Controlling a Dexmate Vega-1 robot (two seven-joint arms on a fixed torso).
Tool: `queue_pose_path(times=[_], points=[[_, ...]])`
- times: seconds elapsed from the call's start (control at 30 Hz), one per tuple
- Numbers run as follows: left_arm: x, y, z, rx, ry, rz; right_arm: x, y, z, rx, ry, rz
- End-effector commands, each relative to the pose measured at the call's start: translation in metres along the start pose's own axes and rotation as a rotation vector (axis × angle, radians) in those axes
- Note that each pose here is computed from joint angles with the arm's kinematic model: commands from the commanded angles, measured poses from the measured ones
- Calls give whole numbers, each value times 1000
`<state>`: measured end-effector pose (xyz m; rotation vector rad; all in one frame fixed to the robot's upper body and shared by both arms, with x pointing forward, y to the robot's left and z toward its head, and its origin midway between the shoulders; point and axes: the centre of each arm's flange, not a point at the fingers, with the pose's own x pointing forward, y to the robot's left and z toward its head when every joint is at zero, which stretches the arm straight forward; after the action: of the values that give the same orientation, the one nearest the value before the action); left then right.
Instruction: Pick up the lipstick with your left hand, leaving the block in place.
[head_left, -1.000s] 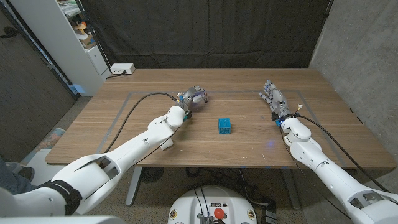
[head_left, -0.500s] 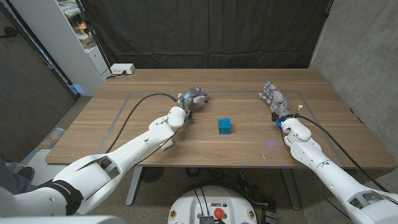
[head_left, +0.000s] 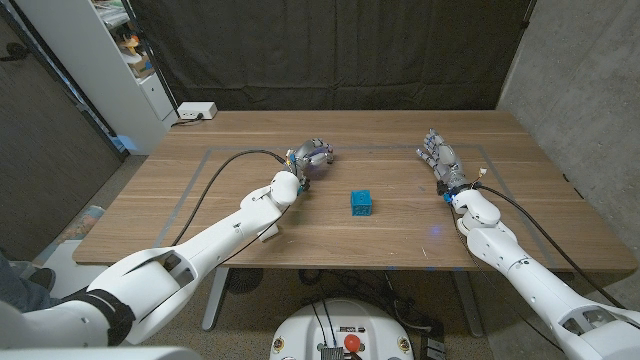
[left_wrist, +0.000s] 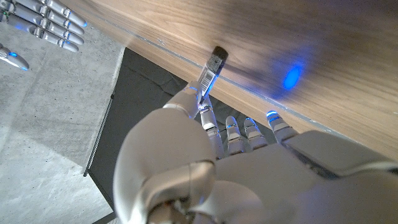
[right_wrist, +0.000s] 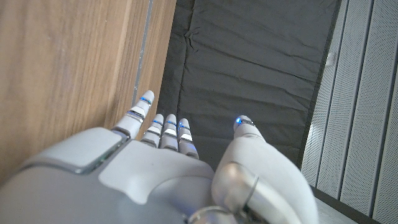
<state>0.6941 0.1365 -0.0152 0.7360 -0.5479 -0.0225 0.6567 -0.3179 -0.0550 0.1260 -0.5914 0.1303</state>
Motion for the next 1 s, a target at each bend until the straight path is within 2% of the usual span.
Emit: queue_pose_path(times=[0.03,1.0], points=[[0,0,0,-9,0,6,1,0,2,-6,3,4],[-5,8,7,-11,-20,33,1,1,5,-15,-3,4]])
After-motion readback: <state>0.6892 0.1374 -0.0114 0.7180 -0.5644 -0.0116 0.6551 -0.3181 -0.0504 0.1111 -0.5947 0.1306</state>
